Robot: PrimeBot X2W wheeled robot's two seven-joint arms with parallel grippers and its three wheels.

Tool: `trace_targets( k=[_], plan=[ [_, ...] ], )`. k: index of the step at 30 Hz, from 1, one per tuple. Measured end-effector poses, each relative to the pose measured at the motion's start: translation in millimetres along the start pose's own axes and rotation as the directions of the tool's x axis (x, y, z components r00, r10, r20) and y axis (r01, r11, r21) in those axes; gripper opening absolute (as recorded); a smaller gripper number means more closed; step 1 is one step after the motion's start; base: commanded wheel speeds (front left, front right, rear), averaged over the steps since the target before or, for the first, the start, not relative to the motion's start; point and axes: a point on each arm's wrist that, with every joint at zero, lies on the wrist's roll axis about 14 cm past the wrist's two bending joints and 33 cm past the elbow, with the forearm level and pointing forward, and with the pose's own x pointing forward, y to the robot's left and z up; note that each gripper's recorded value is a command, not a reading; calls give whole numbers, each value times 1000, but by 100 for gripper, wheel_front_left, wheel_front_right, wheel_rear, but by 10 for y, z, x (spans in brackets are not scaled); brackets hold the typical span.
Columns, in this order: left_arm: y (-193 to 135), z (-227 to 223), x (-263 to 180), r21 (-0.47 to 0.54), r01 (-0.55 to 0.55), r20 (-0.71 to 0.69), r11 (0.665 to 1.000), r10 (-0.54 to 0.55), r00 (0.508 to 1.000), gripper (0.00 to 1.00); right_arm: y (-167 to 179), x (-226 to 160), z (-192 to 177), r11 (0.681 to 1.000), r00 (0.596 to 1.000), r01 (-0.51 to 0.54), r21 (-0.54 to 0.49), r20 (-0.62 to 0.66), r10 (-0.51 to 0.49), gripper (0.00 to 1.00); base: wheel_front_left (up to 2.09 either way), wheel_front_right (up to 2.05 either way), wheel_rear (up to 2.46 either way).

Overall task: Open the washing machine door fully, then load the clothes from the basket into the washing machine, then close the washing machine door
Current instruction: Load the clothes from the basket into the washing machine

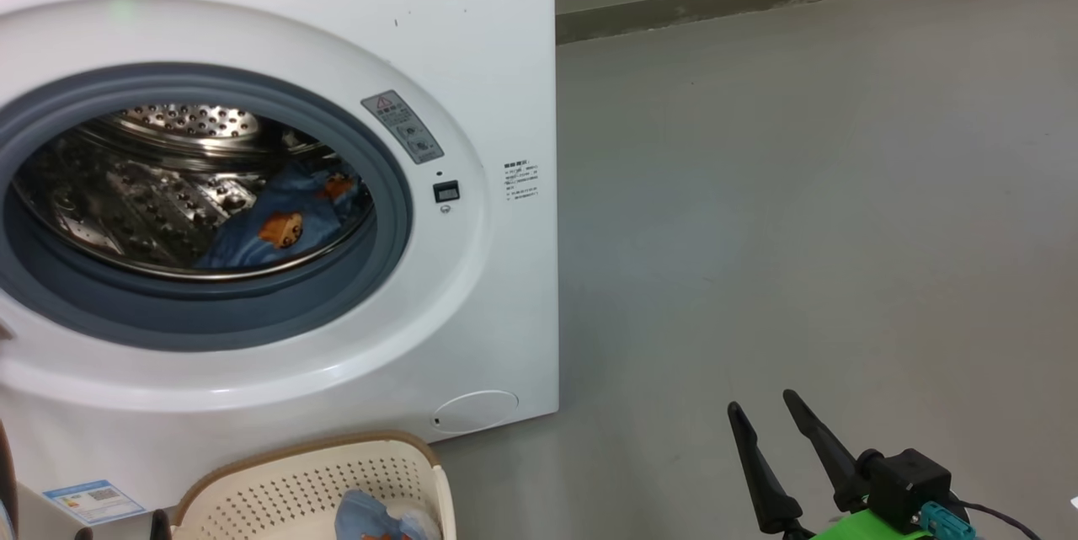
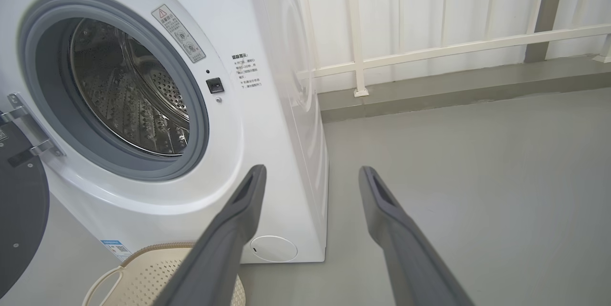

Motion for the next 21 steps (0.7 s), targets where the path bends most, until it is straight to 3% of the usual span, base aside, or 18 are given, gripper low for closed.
trace_targets(
  k=[14,21],
  plan=[
    [-3,-94,43,0,5,-28,1000,-5,1000,100,-49,34,-106,1000,999,15,-4,-35,-15,100,0,0,0],
    [-65,-169,331,-39,27,-41,999,-28,999,100,-101,110,-319,999,994,32,-4,-103,-32,100,0,0,0]
  ],
)
